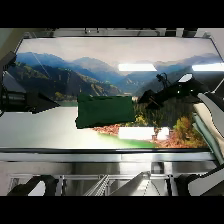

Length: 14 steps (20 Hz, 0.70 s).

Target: Fold the shirts.

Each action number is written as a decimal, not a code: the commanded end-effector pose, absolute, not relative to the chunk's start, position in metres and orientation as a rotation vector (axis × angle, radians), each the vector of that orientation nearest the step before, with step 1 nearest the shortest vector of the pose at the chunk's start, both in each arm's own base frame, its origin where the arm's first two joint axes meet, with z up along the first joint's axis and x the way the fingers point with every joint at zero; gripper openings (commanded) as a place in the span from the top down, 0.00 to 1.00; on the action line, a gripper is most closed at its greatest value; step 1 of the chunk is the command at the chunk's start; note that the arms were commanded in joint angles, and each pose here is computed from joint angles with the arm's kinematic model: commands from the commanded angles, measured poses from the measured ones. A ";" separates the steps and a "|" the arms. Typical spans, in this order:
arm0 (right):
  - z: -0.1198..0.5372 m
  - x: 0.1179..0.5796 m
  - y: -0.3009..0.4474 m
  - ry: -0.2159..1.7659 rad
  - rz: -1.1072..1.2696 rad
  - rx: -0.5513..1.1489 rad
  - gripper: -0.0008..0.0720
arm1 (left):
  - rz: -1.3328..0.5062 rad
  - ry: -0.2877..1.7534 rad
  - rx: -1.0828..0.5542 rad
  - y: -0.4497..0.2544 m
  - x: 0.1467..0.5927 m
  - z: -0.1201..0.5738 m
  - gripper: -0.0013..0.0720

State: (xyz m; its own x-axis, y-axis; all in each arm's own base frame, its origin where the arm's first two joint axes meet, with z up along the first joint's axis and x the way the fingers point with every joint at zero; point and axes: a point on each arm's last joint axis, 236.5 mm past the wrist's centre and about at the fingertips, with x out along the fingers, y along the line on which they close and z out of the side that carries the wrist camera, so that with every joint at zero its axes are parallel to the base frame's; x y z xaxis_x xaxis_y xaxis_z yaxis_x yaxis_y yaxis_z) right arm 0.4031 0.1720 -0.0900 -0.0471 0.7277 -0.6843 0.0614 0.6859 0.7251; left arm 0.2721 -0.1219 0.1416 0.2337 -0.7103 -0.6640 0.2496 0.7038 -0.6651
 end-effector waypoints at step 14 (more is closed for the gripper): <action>-0.087 0.392 0.291 1.519 0.846 0.917 0.89 | -0.681 1.168 -0.491 -0.122 0.269 0.143 0.95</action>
State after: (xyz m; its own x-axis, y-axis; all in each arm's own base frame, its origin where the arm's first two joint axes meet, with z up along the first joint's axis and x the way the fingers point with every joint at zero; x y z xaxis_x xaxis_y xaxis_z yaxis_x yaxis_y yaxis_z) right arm 0.3852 0.2747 -0.1035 -0.1137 0.8487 -0.5164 0.0791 0.5259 0.8469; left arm 0.2706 -0.1221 0.1434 0.2374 -0.7090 -0.6641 0.2285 0.7052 -0.6712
